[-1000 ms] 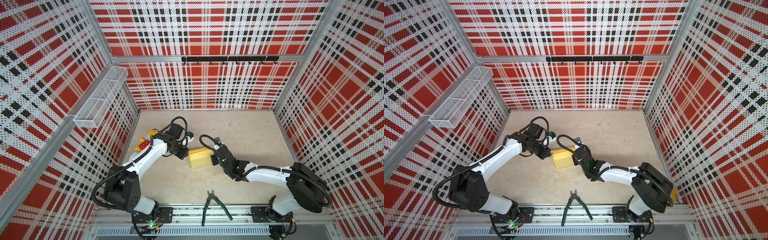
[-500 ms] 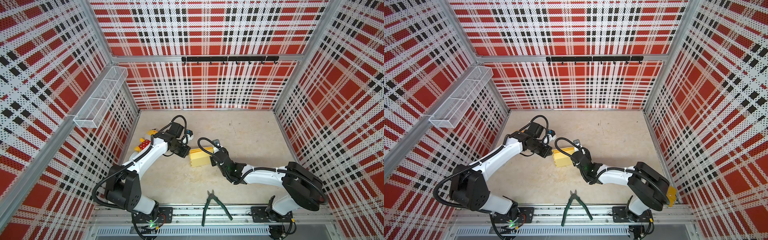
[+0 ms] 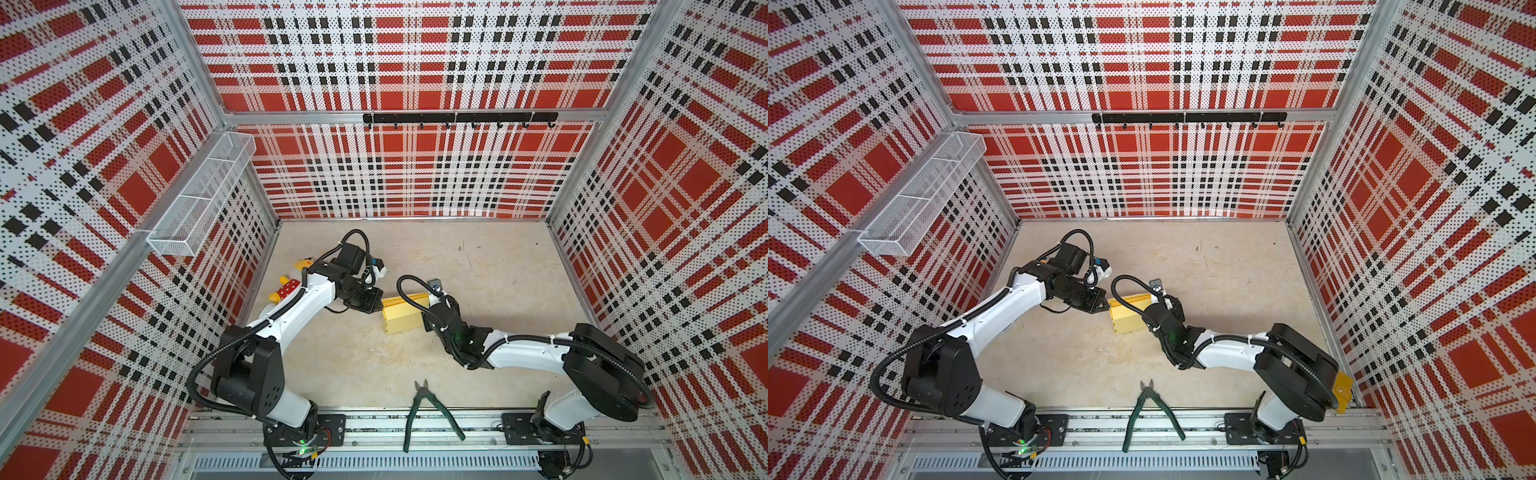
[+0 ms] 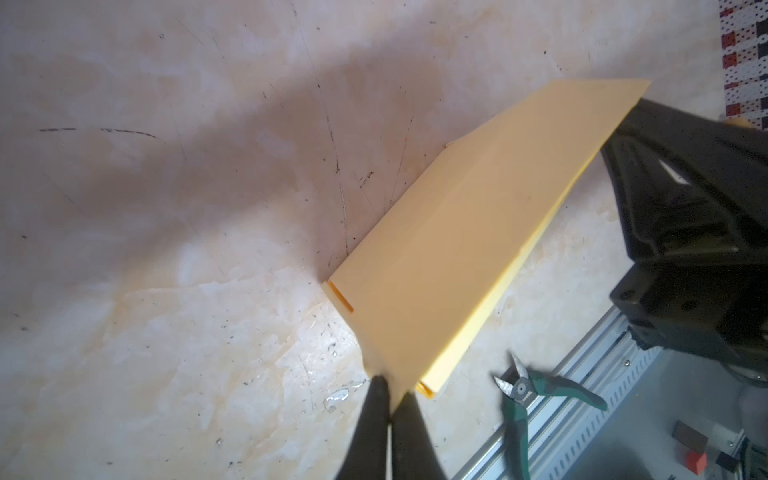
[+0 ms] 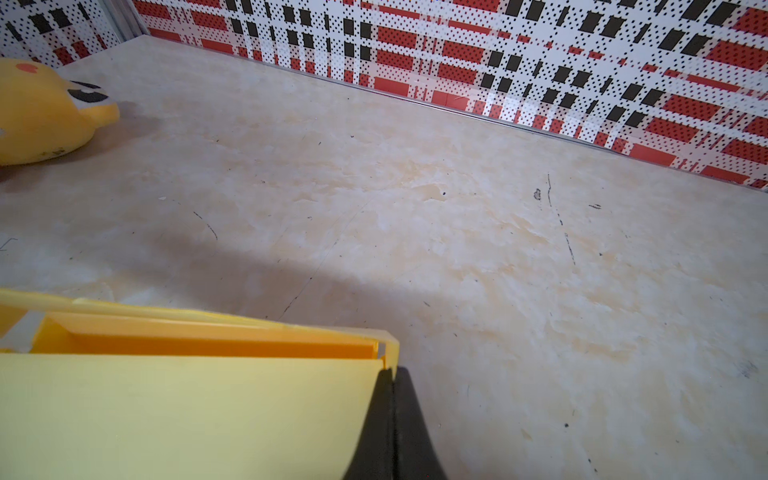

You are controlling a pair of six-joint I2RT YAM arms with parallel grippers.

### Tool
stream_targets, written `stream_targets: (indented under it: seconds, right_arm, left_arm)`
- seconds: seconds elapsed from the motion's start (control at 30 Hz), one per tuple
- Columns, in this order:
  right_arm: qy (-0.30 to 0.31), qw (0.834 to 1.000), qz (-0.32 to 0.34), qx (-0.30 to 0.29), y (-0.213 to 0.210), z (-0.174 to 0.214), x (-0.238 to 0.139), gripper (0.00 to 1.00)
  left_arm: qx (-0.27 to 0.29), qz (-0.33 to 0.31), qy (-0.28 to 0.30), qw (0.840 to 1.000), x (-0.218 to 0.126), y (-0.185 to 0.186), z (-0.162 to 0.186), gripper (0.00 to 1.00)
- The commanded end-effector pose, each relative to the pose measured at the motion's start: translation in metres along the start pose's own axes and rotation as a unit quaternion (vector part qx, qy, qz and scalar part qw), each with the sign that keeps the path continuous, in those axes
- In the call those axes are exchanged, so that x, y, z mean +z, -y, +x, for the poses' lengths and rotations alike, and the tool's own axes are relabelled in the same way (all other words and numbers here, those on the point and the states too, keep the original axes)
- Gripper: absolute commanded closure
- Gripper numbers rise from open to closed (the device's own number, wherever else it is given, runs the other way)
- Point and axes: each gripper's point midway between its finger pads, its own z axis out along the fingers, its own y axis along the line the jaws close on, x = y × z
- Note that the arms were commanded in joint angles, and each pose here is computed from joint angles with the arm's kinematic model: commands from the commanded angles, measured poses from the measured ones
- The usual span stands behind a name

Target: Fold the paper box

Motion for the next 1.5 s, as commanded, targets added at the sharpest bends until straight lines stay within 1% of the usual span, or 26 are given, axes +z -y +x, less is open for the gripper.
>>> stream_targets:
  seconds: [0.0, 0.13, 0.3, 0.47, 0.67, 1.1, 1.33, 1.47]
  right_arm:
    - [0.000, 0.999, -0.033, -0.003, -0.019, 0.004, 0.001, 1.00]
    - [-0.003, 0.999, -0.032, -0.003, -0.019, 0.008, 0.002, 1.00]
    - [-0.002, 0.999, -0.032, -0.004, -0.019, 0.007, 0.002, 1.00]
    - [-0.003, 1.000, -0.031, -0.005, -0.019, 0.007, 0.002, 1.00]
    - [-0.009, 0.999, -0.031, -0.001, -0.019, 0.011, 0.003, 1.00]
    - [-0.016, 1.000, -0.026, 0.001, -0.015, 0.020, 0.003, 1.00]
    - [-0.016, 1.000, -0.023, 0.005, -0.014, 0.022, 0.003, 1.00]
    - [-0.014, 1.000, -0.023, 0.006, -0.014, 0.019, 0.002, 1.00]
  left_arm:
    - [-0.009, 0.068, 0.038, 0.997, -0.007, 0.027, -0.027, 0.93]
    - [-0.016, 0.083, 0.042, 0.996, -0.008, 0.030, -0.029, 0.93]
    - [-0.038, 0.099, 0.046, 0.993, -0.009, 0.029, -0.034, 0.93]
    - [-0.037, 0.123, 0.037, 0.991, -0.002, 0.038, -0.033, 0.93]
    - [-0.054, 0.125, 0.049, 0.989, -0.006, 0.036, -0.044, 0.93]
    - [-0.066, 0.164, 0.048, 0.983, -0.003, 0.049, -0.050, 0.94]
    - [-0.075, 0.151, 0.039, 0.985, 0.006, 0.043, -0.045, 0.93]
    - [-0.059, 0.101, 0.032, 0.993, 0.014, 0.026, -0.036, 0.94]
